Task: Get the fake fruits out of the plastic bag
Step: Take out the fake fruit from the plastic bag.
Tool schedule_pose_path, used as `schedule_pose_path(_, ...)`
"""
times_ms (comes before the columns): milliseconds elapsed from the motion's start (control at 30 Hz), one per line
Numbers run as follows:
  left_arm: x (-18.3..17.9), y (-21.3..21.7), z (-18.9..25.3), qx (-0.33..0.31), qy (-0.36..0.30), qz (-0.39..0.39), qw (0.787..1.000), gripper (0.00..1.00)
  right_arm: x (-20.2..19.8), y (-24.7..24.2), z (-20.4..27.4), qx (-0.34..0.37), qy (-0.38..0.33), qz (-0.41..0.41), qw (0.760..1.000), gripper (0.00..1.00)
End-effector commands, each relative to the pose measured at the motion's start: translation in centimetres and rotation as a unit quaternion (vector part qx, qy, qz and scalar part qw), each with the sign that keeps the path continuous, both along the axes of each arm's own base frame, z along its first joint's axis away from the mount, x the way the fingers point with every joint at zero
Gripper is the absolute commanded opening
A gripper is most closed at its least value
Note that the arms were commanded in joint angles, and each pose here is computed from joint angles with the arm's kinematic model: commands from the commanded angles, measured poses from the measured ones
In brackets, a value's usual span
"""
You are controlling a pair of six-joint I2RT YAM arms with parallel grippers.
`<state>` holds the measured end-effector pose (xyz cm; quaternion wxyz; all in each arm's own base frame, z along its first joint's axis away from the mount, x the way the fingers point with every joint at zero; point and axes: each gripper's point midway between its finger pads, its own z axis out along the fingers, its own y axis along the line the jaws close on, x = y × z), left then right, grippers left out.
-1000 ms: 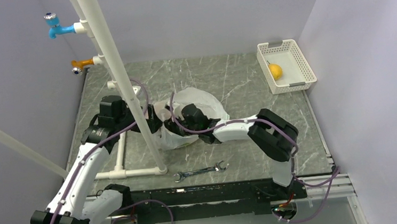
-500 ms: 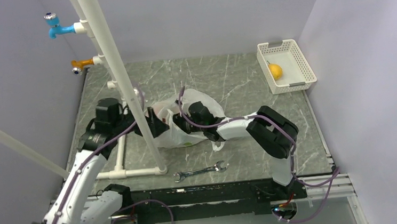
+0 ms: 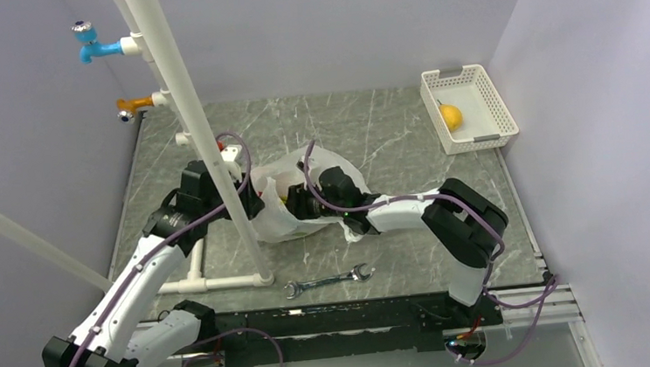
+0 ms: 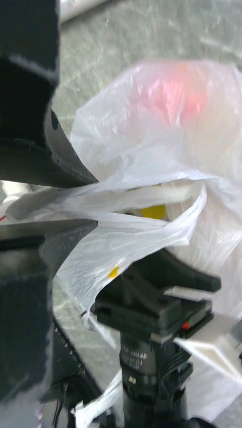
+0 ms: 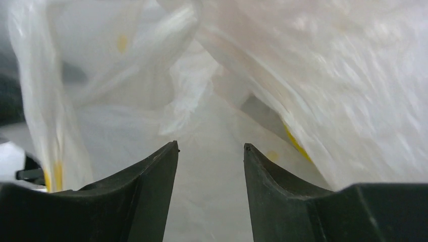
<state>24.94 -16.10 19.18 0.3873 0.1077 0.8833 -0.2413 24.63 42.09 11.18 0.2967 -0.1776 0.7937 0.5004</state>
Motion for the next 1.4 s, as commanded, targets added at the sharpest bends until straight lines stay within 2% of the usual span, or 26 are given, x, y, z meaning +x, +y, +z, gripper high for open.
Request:
schedule_pose_path(0, 0.7, 2.0, 0.0, 0.028, -0.026, 0.052, 0.998, 0.23, 0.2, -0.8, 0.6, -0.006, -0.039, -0.014, 0.999, 0.55)
schedule_pose_path(67, 0.0, 2.3, -1.1, 0.037, -0.004, 0.054, 0.998, 0.07, 0.0, -1.2, -0.5, -0.021, -0.038, -0.017, 0.999, 0.57)
schedule_pose_path(133, -0.9, 2.4, -2.1, 0.043, 0.019, 0.046, 0.998, 0.00, -0.1, -1.4, -1.6, -0.037, -0.044, -0.022, 0.998, 0.59)
schedule_pose_path(300, -2.8, 3.0, -3.8, 0.047, 0.069, 0.061, 0.995, 0.00, 0.6, -0.7, -4.0, -0.095, -0.074, -0.040, 0.992, 0.70)
schedule_pose_path(367, -3.1, 3.2, -4.0, 0.044, 0.078, 0.072, 0.993, 0.00, 1.5, 0.0, -4.2, -0.100, -0.075, -0.049, 0.991, 0.77)
schedule_pose_path(433, -3.2, 2.7, -3.7, 0.030, 0.062, 0.056, 0.996, 0.00, 2.3, 0.8, -4.0, -0.083, -0.071, -0.055, 0.993, 0.88)
schedule_pose_path(600, -3.3, -1.2, 1.4, -0.071, -0.039, -0.045, 0.996, 0.00, 5.1, 2.9, -2.3, -0.032, -0.073, -0.052, 0.995, 0.94)
schedule_pose_path(733, -2.6, -2.4, 5.3, -0.099, -0.087, -0.078, 0.988, 0.00, 7.9, 2.9, -1.3, -0.024, -0.089, -0.075, 0.993, 0.98)
schedule_pose_path(800, -2.2, -2.9, 6.1, -0.102, -0.084, -0.088, 0.987, 0.00, 9.1, 2.6, -0.9, -0.021, -0.099, -0.088, 0.991, 0.99)
schedule_pose_path(967, -1.3, -4.1, 6.9, -0.119, -0.076, -0.100, 0.985, 0.00, 11.0, 3.5, -2.4, -0.066, -0.137, -0.105, 0.983, 0.99)
schedule_pose_path(1067, -1.0, -4.3, 7.4, -0.128, -0.084, -0.099, 0.983, 0.00, 10.9, 4.1, -3.8, -0.098, -0.155, -0.099, 0.978, 0.99)
schedule_pose_path(1167, -0.5, -3.6, 7.2, -0.113, -0.088, -0.075, 0.987, 0.00, 9.5, 5.8, -4.3, -0.079, -0.163, -0.045, 0.982, 0.99)
schedule_pose_path(1300, 0.3, -1.2, 5.2, -0.055, -0.065, -0.012, 0.996, 0.00, 10.1, 5.0, -8.5, -0.166, -0.133, -0.084, 0.973, 0.99)
schedule_pose_path(1367, 0.0, -0.5, 4.7, -0.043, -0.063, -0.002, 0.997, 0.00, 10.0, 4.1, -10.1, -0.213, -0.149, -0.103, 0.960, 0.98)
